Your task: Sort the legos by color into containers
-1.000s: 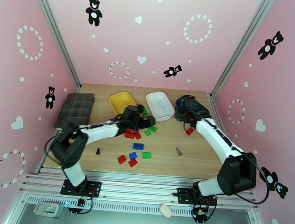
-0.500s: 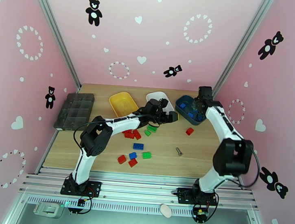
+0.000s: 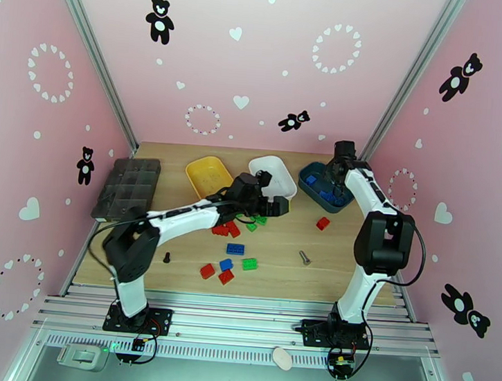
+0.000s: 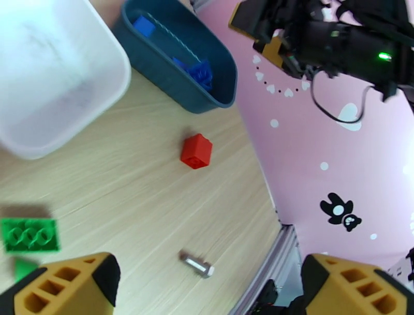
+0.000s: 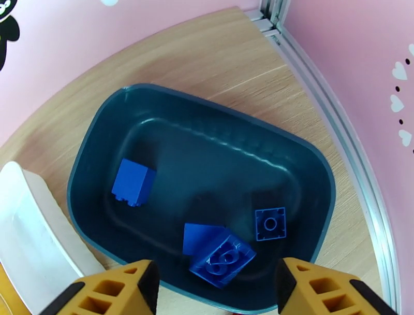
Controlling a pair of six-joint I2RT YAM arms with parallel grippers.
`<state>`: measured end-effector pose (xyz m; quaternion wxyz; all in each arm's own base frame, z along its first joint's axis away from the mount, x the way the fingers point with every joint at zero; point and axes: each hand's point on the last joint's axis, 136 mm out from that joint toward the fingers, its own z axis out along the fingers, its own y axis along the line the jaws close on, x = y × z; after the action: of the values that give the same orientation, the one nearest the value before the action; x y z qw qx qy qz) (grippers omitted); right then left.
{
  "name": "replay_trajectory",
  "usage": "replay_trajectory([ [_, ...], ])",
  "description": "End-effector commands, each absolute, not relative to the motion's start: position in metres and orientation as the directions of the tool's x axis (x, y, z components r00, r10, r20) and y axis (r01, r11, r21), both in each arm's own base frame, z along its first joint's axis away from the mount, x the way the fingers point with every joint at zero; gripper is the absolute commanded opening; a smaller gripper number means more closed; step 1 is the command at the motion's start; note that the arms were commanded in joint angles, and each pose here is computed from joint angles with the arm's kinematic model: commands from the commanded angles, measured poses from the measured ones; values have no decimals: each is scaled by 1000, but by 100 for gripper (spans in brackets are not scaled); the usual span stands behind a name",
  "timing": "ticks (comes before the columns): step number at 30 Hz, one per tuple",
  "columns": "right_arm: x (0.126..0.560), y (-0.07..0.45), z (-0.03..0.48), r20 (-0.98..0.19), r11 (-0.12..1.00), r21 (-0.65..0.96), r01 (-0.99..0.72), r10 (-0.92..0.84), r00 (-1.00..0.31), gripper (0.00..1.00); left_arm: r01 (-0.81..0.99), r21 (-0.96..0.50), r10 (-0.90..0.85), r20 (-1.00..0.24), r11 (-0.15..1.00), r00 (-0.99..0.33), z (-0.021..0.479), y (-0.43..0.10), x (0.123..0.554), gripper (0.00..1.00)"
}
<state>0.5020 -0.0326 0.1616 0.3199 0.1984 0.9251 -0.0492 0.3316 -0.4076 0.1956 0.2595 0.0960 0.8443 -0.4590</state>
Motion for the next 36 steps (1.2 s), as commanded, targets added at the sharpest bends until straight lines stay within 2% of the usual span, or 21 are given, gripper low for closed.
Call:
replay_trajectory([
  [1,490,-9,183,-637,941,76,329,299,-710,64,394,-626,-84,-594,674,-800,196,-374,333,97],
  [8,459,72,192,-657,989,103,110,151,-739,63,269,-531,-151,-618,804,-771,184,-295,329,96],
  [15,414,168,173,-628,978,56,-200,-121,-768,67,87,-553,-289,-556,828,-779,156,-217,325,96],
  [20,370,229,143,-558,908,-4,-420,-351,-752,69,-43,-605,-410,-484,795,-773,132,-173,321,98],
  [27,292,294,96,-435,727,-7,-687,-621,-652,72,-121,-631,-487,-447,766,-751,121,-141,314,98],
  [31,260,307,62,-326,660,-49,-749,-720,-613,72,-135,-631,-499,-444,764,-744,119,-135,310,98],
  [36,243,314,38,-273,633,-54,-772,-753,-599,72,-137,-634,-504,-445,761,-741,119,-133,306,98],
])
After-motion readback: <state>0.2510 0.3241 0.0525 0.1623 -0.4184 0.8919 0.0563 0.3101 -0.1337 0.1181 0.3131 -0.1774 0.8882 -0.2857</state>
